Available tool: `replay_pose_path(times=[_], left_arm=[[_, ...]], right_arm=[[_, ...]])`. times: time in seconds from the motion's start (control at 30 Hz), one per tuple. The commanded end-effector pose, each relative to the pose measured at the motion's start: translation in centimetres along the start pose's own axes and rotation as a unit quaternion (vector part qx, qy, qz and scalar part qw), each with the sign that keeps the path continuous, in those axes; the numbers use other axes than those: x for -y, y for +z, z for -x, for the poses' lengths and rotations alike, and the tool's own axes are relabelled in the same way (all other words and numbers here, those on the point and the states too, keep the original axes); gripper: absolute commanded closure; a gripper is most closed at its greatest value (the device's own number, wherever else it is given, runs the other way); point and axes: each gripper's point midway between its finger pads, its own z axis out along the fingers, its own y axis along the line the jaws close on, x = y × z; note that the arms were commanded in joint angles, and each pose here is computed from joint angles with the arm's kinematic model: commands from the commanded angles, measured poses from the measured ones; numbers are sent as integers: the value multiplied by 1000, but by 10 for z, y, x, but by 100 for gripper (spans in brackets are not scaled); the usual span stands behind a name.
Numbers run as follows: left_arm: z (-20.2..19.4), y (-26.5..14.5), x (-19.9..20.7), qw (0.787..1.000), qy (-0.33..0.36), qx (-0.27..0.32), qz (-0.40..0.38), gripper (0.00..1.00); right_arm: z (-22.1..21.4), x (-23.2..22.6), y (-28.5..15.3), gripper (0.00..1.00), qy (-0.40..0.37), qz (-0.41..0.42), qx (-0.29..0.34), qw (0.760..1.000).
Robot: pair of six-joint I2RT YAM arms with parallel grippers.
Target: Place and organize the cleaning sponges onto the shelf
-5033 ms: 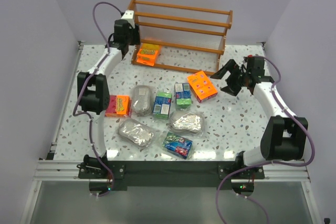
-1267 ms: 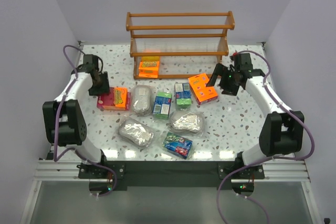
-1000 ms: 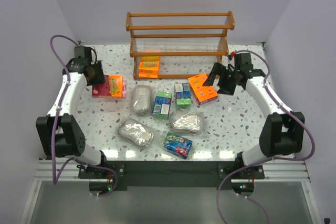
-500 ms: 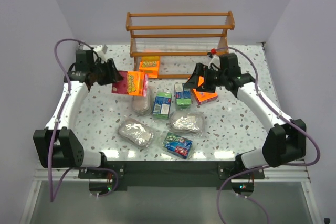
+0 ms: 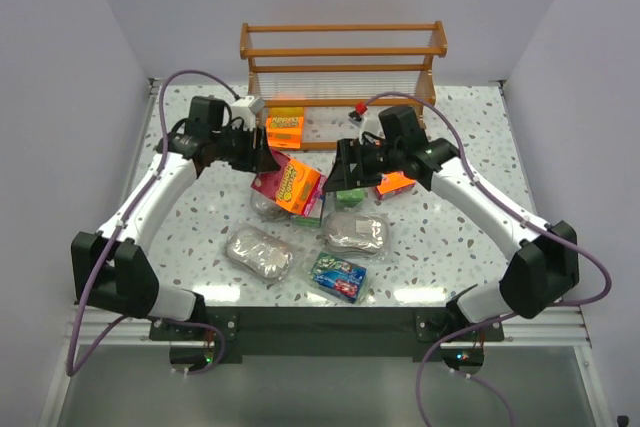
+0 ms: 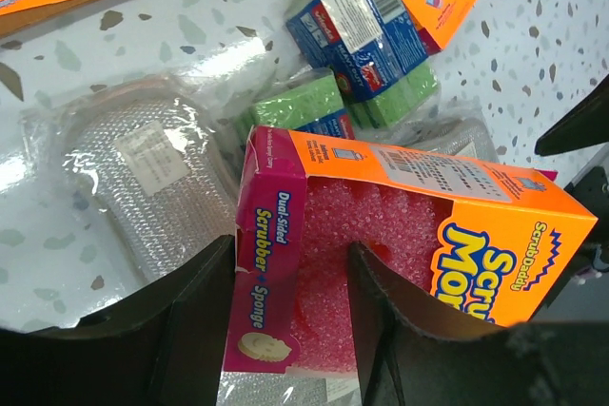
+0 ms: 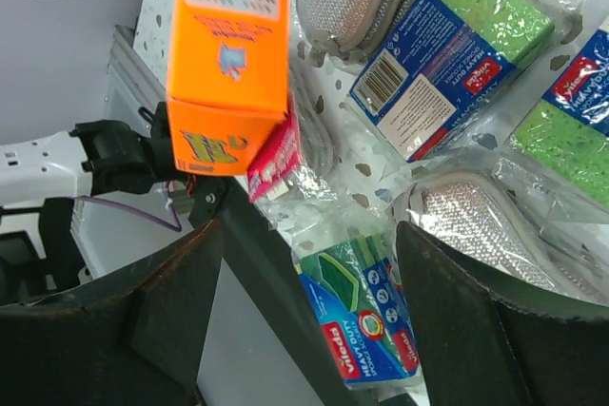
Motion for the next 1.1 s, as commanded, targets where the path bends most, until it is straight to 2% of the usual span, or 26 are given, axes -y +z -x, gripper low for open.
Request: replay_pose_path(times=[0.0,0.1,0.23,0.47,0.7,0.8,0.83,1.07], left_arm=[[3,-1,4,999,39,-8,11,100],[5,0,3,999,29,0,18,100],[8,1,-3,999,-6,9,39,100],[7,5,-4,998,-39,21,43,100],[6,8,-1,998,-45,21,33,100],[2,9,2,998,-52,17,25,100],[-1,10,4,998,-59,15,18,100],[-4,14,20,995,-97,21,-27,100]], right_arm=[[-7,-9,-15,26,-36,3,-29,999],[-11,-7,-9,29,-15,0,-32,999],[-10,-9,4,44,15,-6,2,1000],[7,-25,21,45,44,4,76,996],[27,-18,24,51,72,-15,141,987],[29,-7,30,67,90,-42,141,985],[29,-5,31,69,94,-46,141,984],[30,-3,34,67,101,-48,143,983]])
